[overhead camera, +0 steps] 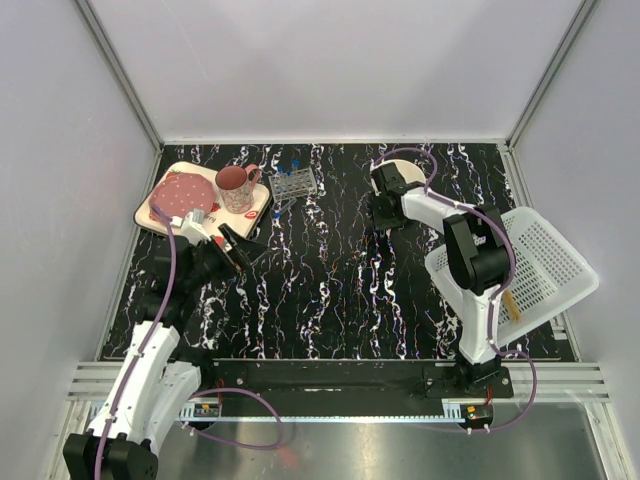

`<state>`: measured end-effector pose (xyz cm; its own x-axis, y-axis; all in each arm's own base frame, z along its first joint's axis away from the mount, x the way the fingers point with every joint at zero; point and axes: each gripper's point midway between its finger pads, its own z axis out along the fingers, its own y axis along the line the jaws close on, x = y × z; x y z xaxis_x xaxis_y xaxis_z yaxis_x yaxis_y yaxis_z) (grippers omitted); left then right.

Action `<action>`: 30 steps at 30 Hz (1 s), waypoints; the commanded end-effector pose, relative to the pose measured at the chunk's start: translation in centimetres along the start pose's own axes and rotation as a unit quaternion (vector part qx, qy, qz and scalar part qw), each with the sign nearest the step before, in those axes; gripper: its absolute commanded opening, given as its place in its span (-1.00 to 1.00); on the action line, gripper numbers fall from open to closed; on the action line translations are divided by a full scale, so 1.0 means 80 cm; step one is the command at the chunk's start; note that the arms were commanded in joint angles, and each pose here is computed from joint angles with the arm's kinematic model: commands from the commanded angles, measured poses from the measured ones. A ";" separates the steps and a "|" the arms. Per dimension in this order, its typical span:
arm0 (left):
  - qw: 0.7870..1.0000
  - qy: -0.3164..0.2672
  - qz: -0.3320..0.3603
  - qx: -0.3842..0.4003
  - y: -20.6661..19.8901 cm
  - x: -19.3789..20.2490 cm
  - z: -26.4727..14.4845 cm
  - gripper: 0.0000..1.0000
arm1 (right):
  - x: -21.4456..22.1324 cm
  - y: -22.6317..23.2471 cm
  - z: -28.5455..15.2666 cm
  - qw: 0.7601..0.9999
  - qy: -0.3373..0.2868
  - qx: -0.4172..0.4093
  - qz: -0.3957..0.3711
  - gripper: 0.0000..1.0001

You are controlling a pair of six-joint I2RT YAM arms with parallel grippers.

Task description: Organize the chemistry lab equipment

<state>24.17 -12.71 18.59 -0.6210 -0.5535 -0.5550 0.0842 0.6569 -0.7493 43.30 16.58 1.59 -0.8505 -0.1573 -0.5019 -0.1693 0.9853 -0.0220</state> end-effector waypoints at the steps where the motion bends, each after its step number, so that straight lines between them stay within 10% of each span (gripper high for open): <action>1: 0.997 0.006 -0.003 0.083 -0.042 -0.003 -0.005 0.98 | 0.019 0.009 -0.013 0.999 0.014 -0.029 -0.014 -0.42; 17: 0.978 0.085 -0.089 0.170 -0.080 0.059 0.028 0.98 | 0.048 0.056 -0.094 0.978 -0.008 -0.191 -0.079 -0.85; 30: 0.961 0.139 -0.120 0.206 -0.159 0.083 0.113 0.81 | 0.087 0.133 -0.262 0.857 -0.090 -0.473 -0.184 -0.95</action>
<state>22.86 -27.26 15.25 -0.8882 -0.4198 -0.1865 0.0367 0.3398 -0.9398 28.45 22.84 12.51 -0.6932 -0.3254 -0.6431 -0.6766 0.6013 0.4251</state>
